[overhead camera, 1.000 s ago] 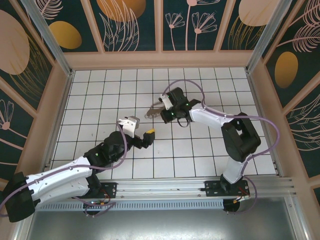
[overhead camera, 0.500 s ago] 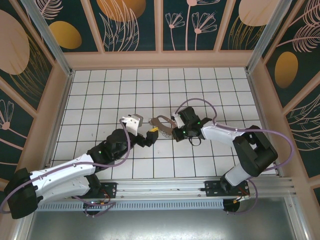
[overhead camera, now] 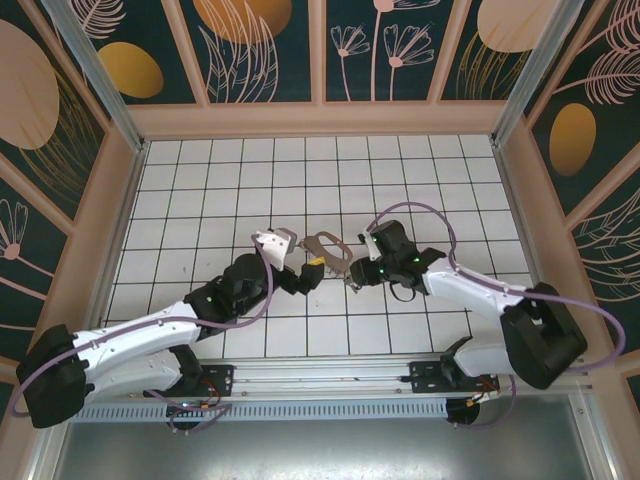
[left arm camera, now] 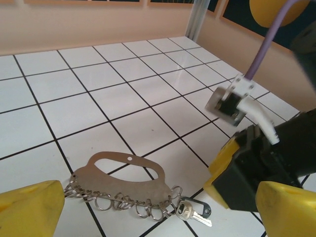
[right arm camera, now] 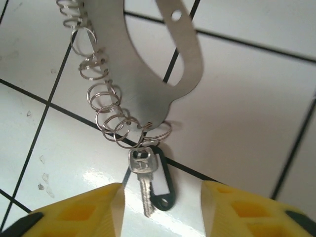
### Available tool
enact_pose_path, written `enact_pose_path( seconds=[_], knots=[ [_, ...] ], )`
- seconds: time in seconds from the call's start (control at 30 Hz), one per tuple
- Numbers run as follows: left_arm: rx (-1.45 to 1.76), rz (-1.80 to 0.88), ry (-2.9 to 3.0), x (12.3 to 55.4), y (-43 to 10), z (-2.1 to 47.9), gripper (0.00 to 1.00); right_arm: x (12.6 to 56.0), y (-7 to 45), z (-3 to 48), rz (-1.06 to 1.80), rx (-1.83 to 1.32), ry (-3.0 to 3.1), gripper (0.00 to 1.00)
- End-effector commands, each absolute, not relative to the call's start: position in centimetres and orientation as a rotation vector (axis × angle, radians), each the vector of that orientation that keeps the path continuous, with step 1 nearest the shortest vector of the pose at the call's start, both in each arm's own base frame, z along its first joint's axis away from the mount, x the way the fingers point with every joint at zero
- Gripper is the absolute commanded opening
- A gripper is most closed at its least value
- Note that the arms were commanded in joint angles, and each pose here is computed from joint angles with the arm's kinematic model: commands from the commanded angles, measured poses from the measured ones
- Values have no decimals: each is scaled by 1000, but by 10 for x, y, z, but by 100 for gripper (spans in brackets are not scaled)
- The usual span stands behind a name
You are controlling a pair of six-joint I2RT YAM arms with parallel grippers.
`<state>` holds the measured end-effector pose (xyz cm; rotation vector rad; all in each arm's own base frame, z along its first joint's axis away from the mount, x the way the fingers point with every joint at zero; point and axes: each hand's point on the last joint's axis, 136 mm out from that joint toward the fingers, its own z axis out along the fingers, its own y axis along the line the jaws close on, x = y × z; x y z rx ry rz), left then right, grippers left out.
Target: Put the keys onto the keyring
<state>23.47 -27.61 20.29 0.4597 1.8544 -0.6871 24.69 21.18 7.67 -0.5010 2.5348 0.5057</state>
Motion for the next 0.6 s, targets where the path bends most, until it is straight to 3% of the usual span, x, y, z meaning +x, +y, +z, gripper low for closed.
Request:
enact_pose_path(
  seconds=[0.0,0.1,0.13,0.17,0.4,0.57],
  knots=[
    [446,-759,1807,237,-291,225,98,260,195,109,405,-416,2456,55],
    [433,-711,1832,245,-291,224,99,270,192,147,403,-398,2306,81],
    [413,-675,1842,249,-288,224,99,273,191,157,403,-390,2260,96],
    [386,-633,1849,255,-282,225,99,276,188,168,396,-377,2209,99],
    [147,-508,1893,304,-217,220,99,301,138,226,293,-152,1911,99],
    [-35,-352,1884,336,-151,218,99,320,76,236,247,47,1752,99]
  ],
)
